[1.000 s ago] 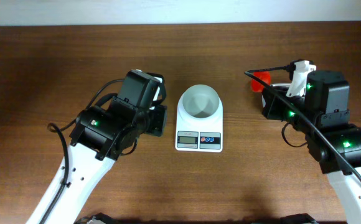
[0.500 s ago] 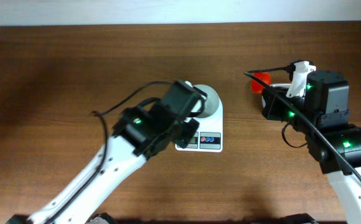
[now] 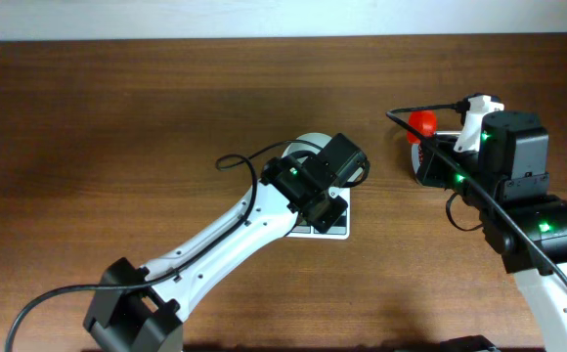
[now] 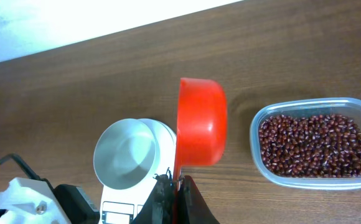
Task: Scoop item into bowl and weigh 50g on scale
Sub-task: 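Press the scale's tare button with the left gripper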
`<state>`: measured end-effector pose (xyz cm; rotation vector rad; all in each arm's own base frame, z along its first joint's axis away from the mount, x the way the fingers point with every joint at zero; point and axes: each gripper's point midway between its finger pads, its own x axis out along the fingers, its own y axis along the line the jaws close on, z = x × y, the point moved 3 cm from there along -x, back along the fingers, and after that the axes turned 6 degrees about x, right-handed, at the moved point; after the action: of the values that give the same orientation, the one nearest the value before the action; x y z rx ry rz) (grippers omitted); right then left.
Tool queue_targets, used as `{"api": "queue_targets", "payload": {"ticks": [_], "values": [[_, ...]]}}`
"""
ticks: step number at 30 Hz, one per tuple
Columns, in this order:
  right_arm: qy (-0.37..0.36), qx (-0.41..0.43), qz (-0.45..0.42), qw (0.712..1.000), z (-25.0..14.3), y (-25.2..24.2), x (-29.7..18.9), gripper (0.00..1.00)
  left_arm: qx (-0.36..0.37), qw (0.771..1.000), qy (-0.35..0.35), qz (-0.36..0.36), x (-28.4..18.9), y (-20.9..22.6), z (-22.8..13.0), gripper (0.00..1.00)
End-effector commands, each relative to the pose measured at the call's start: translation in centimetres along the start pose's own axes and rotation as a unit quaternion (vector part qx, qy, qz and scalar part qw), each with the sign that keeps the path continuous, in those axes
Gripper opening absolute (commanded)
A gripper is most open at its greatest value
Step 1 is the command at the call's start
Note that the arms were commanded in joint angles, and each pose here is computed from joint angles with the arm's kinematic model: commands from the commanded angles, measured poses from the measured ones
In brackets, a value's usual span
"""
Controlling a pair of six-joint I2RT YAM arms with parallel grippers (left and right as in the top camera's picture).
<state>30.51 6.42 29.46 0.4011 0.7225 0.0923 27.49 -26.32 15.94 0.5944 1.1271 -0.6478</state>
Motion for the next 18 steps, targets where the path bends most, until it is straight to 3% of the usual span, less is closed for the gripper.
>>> {"api": "queue_targets", "payload": {"ticks": [1,18], "values": [[-0.023,0.005,-0.006,1.000,1.1,0.0,-0.9,0.04,0.011,1.000,0.011,-0.003,0.9,-0.2,0.0,0.00],[-0.010,0.022,-0.032,0.999,1.3,-1.9,0.5,0.04,0.036,0.999,0.010,-0.005,4.3,-2.5,-1.5,0.00]]}}
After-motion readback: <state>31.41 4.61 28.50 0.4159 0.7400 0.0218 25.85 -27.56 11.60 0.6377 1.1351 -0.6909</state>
